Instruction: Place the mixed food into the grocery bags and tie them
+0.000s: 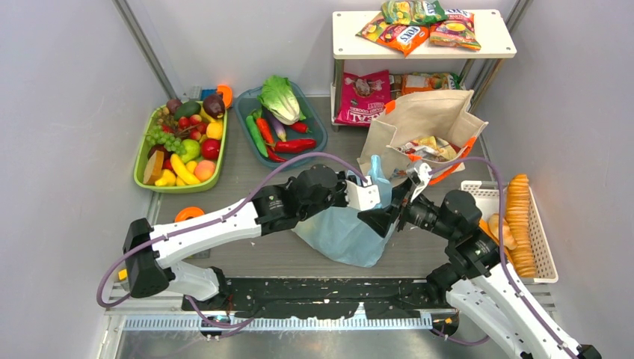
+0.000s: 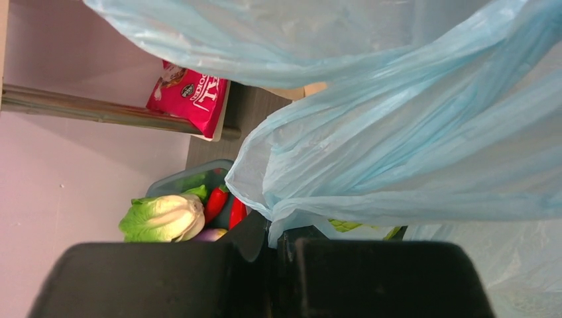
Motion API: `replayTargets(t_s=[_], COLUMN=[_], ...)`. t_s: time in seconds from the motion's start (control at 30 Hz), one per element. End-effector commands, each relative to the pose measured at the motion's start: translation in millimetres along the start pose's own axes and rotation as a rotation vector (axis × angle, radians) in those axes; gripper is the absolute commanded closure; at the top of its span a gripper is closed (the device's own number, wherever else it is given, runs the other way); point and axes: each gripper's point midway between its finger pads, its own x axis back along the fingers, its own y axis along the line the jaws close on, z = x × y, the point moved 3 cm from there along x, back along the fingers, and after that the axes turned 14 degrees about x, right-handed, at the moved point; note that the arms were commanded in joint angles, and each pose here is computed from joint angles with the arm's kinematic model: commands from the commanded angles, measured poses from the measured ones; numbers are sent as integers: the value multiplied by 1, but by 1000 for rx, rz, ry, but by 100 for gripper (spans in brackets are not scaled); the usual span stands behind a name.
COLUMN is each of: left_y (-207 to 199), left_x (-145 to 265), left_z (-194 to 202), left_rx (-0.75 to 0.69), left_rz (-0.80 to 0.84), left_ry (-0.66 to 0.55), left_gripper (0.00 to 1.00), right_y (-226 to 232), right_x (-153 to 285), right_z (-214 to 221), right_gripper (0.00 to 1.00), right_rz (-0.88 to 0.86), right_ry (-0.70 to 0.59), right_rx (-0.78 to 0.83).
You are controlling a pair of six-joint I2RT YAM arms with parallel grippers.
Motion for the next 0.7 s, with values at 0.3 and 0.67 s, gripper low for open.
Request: replayTargets(t_s=[0.3, 0.67], left_y=[6, 7], left_x=[1, 2], left_z=[-28, -26], left_rx=[17, 16], left_rz=[-30, -38], left_ry=[-53, -56], left_gripper=[100, 100], right_y=[-3, -15], right_x=[-9, -9], right_z=[-39, -48], right_gripper=[9, 46], right_rz=[23, 115], right_ry=[-132, -180], right_rx=[-37, -78])
